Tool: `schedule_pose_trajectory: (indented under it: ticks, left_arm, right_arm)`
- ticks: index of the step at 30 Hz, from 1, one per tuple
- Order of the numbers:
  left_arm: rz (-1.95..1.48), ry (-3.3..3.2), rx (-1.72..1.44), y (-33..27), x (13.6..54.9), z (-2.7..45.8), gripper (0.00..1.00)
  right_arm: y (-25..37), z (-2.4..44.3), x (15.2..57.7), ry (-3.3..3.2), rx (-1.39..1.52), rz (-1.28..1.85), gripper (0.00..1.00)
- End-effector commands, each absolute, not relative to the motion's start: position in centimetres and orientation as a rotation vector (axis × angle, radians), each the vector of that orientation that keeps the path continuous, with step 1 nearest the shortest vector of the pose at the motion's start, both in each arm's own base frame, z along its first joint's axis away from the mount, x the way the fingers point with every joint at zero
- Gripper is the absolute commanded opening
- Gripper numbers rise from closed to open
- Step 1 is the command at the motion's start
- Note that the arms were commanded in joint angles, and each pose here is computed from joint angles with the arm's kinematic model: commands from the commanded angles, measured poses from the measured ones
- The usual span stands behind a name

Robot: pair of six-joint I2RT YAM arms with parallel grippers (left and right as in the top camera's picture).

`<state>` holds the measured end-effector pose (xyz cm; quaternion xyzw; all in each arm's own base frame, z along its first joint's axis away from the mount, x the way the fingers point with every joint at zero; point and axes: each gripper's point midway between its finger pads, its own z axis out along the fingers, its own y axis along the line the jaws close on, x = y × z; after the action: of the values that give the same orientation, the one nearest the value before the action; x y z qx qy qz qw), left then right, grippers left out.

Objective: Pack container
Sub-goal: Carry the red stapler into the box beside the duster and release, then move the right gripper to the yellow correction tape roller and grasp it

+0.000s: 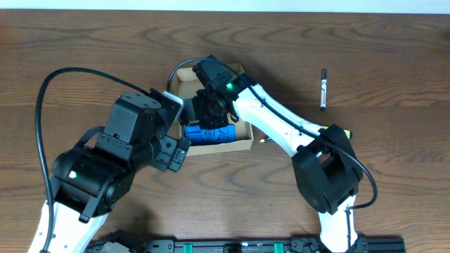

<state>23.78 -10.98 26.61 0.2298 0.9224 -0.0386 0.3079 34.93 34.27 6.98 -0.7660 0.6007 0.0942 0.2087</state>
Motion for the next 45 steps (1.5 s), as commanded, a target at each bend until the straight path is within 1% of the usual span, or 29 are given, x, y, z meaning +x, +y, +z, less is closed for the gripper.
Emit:
schedule_pose_trajectory:
  ticks: [1,6,9,12,14,15,16,17,20,22,24,26,30,32,35,38,41,45]
  left_arm:
    - [-0.098,2.437,0.611,-10.9,23.8,26.7,0.95]
    - [-0.098,2.437,0.611,-10.9,23.8,26.7,0.95]
    - [-0.098,2.437,0.611,-10.9,23.8,26.7,0.95]
    - [-0.098,2.437,0.611,-10.9,23.8,26.7,0.95]
    - [-0.098,2.437,0.611,-10.9,23.8,26.7,0.95]
    - [-0.098,2.437,0.611,-10.9,23.8,26.7,0.95]
    - [-0.098,2.437,0.611,-10.9,23.8,26.7,0.95]
    - [-0.098,2.437,0.611,-10.9,23.8,26.7,0.95]
    - [-0.098,2.437,0.611,-10.9,23.8,26.7,0.95]
    - [-0.098,2.437,0.611,-10.9,23.8,26.7,0.95]
    - [-0.098,2.437,0.611,-10.9,23.8,26.7,0.95]
    - [-0.098,2.437,0.611,-10.9,23.8,26.7,0.95]
    - [-0.098,2.437,0.611,-10.9,23.8,26.7,0.95]
    - [-0.098,2.437,0.611,-10.9,23.8,26.7,0.95]
    - [-0.098,2.437,0.611,-10.9,23.8,26.7,0.95]
    - [-0.098,2.437,0.611,-10.9,23.8,26.7,0.95]
    - [-0.098,2.437,0.611,-10.9,23.8,26.7,0.95]
    - [-0.098,2.437,0.611,-10.9,23.8,26.7,0.95]
  right_arm:
    - [34.6,7.3,34.8,1.72,-2.08,0.302,0.59]
    - [34.7,10.2,34.9,1.731,-1.999,0.299,0.58]
    - [34.4,13.2,35.2,1.733,-1.921,0.287,0.58]
    - [33.4,16.9,35.8,1.793,-1.774,0.265,0.59]
    - [32.2,19.4,36.2,1.848,-1.655,0.235,0.67]
    - [31.5,20.7,36.3,1.87,-1.599,0.213,0.75]
    - [30.7,21.8,36.5,1.892,-1.549,0.19,0.95]
    - [29.5,23.3,36.6,1.909,-1.49,0.154,0.99]
    - [26.7,26.2,36.3,1.944,-1.384,0.11,0.99]
    - [24.8,27.8,35.8,2.007,-1.266,0.136,0.99]
    - [23.3,28.9,35.1,2.065,-1.166,0.163,0.99]
    - [22.6,29.6,34.6,2.073,-1.133,0.169,0.99]
    - [21.3,29.3,34.1,2.124,-1.114,0.127,0.99]
    - [19.5,28.3,34.9,2.213,-1.008,0.059,0.97]
    - [16.3,26.9,36.7,2.35,-0.738,-0.016,0.97]
    - [13.1,25.4,37.7,2.484,-0.366,0.005,0.96]
    - [10.7,23.7,37.3,2.602,0.073,0.08,0.97]
    - [10.0,21.1,35.8,2.714,0.404,0.117,0.92]
